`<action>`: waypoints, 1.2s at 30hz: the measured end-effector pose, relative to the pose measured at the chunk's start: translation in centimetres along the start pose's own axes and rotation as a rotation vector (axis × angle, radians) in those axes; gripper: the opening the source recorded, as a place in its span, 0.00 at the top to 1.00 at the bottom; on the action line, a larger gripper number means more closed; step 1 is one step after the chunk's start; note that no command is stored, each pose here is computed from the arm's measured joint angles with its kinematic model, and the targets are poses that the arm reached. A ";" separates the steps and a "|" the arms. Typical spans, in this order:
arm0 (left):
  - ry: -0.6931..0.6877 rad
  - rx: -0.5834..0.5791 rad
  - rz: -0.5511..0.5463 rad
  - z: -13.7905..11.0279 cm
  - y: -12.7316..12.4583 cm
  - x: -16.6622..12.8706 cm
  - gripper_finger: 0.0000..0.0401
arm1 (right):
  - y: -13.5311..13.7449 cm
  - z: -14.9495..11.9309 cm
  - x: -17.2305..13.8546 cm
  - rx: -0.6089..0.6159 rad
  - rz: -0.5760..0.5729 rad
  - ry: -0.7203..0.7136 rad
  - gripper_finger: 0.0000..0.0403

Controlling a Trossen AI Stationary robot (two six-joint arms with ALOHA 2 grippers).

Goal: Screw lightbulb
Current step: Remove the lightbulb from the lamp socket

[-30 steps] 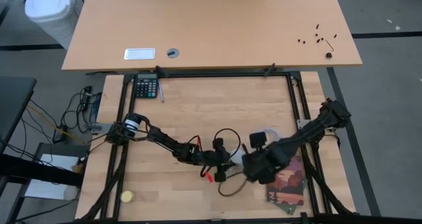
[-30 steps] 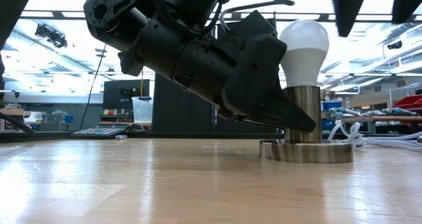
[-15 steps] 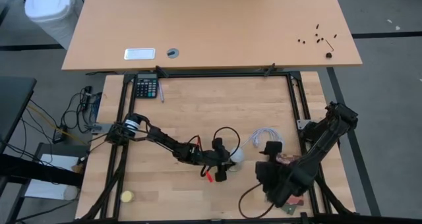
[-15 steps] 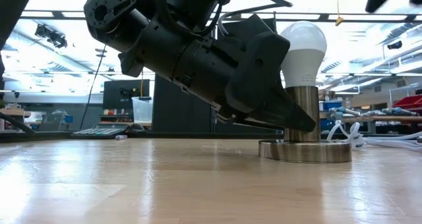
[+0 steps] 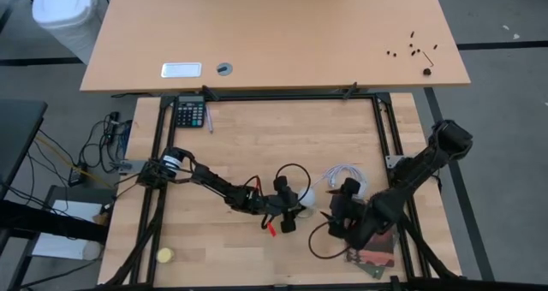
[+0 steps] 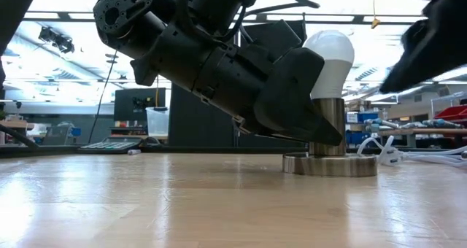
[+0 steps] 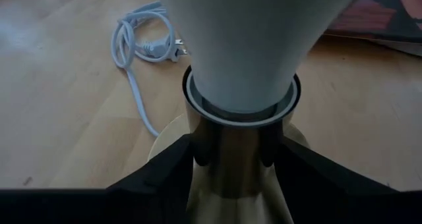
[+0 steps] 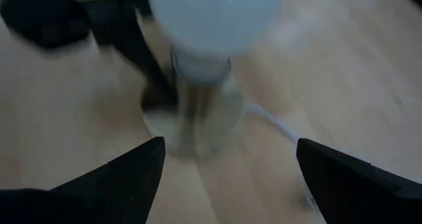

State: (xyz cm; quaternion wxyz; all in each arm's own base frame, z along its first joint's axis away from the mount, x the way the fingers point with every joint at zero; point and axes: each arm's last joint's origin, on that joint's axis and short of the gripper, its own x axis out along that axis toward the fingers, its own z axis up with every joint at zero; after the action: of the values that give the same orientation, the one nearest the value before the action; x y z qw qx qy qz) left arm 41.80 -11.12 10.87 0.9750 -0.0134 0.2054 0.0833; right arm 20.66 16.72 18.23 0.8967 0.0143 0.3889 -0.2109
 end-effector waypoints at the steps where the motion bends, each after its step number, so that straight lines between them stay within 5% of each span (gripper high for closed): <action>1: 0.000 0.000 0.000 0.0 0.0 0.0 0.49 | 0.0 -0.2 0.4 0.019 0.010 -0.052 0.12; 6: -0.003 -0.001 0.002 0.0 0.0 0.0 0.49 | 0.3 -0.3 1.4 0.044 0.046 -0.272 0.12; 15: -0.027 -0.025 0.088 0.1 0.2 0.0 0.49 | -0.3 -1.1 5.3 0.155 0.069 -0.438 0.13; 20: -0.033 -0.033 0.106 0.2 0.3 0.0 0.49 | -0.1 -0.9 6.4 0.118 0.074 -0.540 0.13; 36: -0.029 -0.033 0.109 0.1 0.3 0.0 0.48 | 0.3 -2.1 6.3 -0.023 -0.190 -0.606 0.25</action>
State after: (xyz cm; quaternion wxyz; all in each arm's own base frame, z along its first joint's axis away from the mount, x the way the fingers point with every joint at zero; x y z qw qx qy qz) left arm 41.78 -10.82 11.00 0.9716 -0.0168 0.1903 0.1400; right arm 23.21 15.06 12.31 0.9482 -0.0958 0.1062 -0.2838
